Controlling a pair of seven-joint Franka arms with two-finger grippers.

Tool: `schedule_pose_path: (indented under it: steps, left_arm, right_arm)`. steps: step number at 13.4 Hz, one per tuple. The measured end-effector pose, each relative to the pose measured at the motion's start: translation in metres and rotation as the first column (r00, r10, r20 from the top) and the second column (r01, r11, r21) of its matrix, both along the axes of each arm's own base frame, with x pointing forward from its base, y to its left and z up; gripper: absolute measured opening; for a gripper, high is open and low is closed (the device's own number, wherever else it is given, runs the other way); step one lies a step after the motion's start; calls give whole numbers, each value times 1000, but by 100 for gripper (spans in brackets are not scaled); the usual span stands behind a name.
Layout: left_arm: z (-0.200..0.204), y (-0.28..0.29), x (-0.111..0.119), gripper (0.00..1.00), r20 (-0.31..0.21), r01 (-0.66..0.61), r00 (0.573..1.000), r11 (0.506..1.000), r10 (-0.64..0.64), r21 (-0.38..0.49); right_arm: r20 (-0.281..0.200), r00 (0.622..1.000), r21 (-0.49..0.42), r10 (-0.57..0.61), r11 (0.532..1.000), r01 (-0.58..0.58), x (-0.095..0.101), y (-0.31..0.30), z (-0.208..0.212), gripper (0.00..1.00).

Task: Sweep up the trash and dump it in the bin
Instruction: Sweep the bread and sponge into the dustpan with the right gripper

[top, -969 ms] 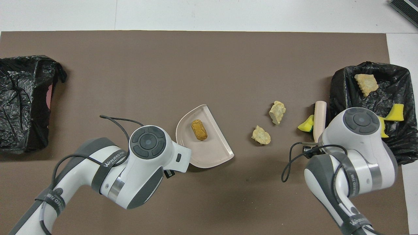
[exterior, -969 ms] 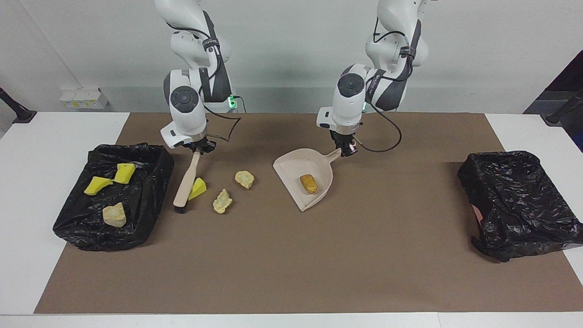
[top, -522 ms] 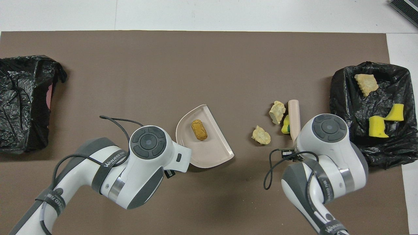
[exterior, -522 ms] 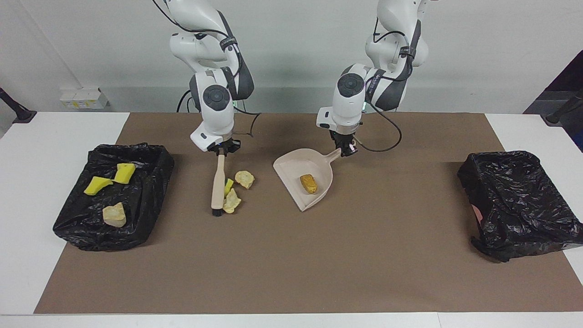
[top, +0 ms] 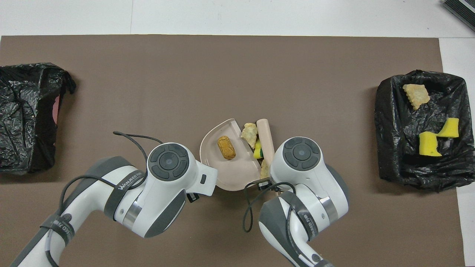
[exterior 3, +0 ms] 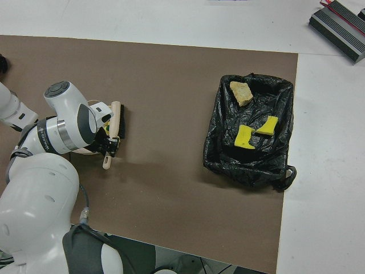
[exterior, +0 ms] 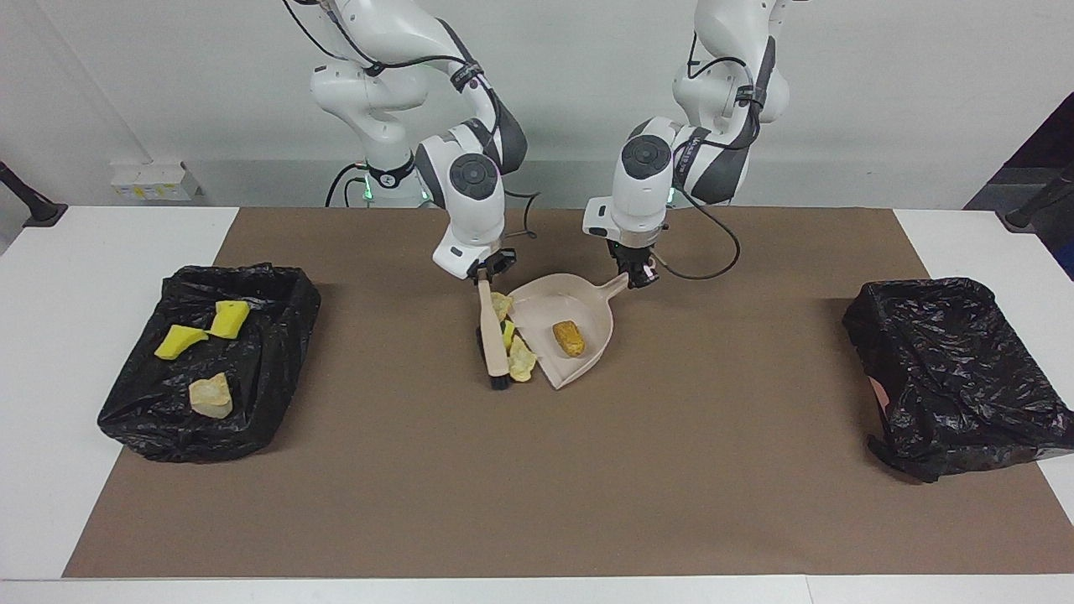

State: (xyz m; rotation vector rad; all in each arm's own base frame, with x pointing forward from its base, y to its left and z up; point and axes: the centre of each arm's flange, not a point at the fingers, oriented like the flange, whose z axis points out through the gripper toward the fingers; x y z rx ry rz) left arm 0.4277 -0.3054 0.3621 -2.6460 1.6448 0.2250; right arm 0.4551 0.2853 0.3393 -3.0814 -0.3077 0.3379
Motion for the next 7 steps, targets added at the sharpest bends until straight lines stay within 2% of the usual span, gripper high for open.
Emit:
schedule_pose_path:
  steps: [2, 7]
  left_arm:
    - [0, 0, 0, 31, 0, 0, 1000, 1000, 0, 0]
    - [0, 0, 0, 31, 0, 0, 1000, 1000, 0, 0]
  right_arm:
    - [-10, 1000, 74, 10, 997, -9, 2, 26, 11, 26]
    - [-68, 997, 62, 36, 998, -32, 8, 30, 54, 26]
